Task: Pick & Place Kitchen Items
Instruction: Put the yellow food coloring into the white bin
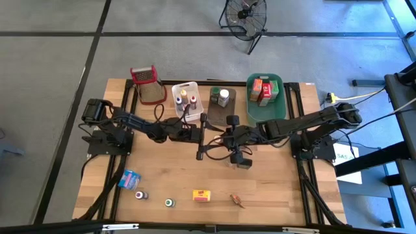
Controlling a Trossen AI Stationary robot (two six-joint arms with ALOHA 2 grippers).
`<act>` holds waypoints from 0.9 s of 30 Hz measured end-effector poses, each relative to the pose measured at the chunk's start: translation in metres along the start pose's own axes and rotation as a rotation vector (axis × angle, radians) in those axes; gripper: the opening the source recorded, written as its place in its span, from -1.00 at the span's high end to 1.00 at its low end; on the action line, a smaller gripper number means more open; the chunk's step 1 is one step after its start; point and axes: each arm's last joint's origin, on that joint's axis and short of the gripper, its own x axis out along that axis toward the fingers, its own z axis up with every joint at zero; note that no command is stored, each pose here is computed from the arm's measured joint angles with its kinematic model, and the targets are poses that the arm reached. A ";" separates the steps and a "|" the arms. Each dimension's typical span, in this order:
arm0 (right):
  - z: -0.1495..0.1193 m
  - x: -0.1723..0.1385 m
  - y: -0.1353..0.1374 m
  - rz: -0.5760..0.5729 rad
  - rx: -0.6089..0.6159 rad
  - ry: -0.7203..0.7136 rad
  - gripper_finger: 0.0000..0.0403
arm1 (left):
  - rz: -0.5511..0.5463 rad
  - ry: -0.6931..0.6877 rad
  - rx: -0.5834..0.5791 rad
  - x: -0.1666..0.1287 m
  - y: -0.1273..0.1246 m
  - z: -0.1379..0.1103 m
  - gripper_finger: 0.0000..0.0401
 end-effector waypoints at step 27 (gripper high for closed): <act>0.000 0.000 0.001 0.015 0.018 -0.005 0.33 | -0.001 0.031 -0.011 0.000 0.001 -0.003 0.45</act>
